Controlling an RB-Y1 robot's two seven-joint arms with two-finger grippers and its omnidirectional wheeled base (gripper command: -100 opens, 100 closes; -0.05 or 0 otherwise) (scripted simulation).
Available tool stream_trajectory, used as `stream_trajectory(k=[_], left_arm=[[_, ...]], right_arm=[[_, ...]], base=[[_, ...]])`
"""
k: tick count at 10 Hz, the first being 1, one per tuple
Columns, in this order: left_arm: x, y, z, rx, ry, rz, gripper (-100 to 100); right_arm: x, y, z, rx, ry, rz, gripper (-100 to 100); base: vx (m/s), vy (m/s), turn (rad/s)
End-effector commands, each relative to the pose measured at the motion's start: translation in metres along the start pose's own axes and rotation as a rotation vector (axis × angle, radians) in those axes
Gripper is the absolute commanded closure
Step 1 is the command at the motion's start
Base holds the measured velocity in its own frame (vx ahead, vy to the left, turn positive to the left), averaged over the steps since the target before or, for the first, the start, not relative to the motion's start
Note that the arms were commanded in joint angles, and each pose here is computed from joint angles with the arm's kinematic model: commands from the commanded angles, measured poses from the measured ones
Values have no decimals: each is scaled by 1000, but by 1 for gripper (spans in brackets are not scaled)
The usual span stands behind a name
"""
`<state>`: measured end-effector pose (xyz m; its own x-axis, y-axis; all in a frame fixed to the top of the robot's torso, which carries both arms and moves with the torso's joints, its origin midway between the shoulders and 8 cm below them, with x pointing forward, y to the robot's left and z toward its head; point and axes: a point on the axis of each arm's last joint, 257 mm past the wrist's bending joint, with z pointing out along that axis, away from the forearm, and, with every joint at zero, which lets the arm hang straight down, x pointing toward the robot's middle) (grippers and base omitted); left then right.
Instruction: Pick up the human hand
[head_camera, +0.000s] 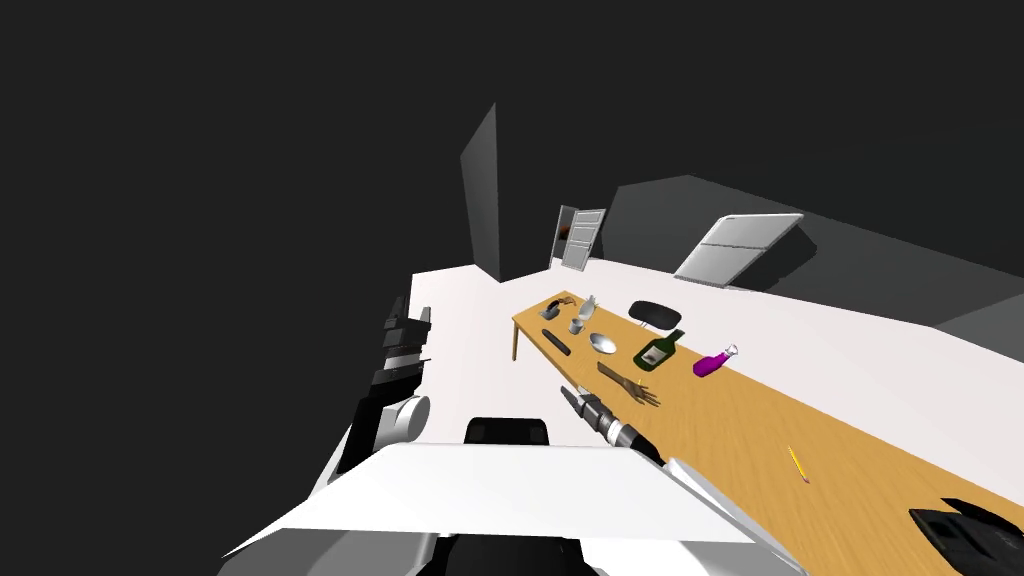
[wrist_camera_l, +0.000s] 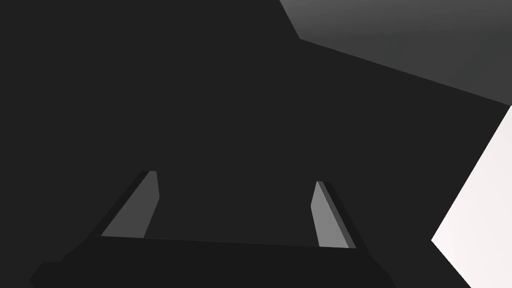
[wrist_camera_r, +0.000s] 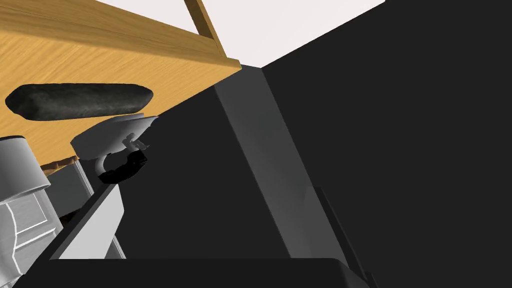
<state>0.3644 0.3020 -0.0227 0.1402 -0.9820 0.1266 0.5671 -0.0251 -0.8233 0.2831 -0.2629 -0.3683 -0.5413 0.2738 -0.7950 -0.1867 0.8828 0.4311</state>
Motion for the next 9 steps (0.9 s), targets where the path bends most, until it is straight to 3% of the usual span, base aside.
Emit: stream_trajectory(k=[1, 2, 3, 5, 6, 8, 9], left_arm=[[0, 0, 0, 0, 0, 0, 0], [0, 0, 0, 0, 0, 0, 0], [0, 0, 0, 0, 0, 0, 0], [0, 0, 0, 0, 0, 0, 0], [0, 0, 0, 0, 0, 0, 0], [0, 0, 0, 0, 0, 0, 0], [0, 0, 0, 0, 0, 0, 0]], right_arm=[[30, -25, -13, 47, 82, -61, -100], [54, -47, -27, 89, 153, -113, -100], [54, -47, -27, 90, 154, -114, -100], [94, -91, -61, 167, 292, -218, -100], [94, -91, -61, 167, 292, -218, -100], [123, -129, -98, 229, 415, -319, -100], [125, -133, -101, 237, 422, -318, -100]], base=[[43, 40, 131], [84, 49, 245], [70, 31, 64], [72, 35, 150], [68, 18, 89], [83, 17, 153], [76, 2, 77]])
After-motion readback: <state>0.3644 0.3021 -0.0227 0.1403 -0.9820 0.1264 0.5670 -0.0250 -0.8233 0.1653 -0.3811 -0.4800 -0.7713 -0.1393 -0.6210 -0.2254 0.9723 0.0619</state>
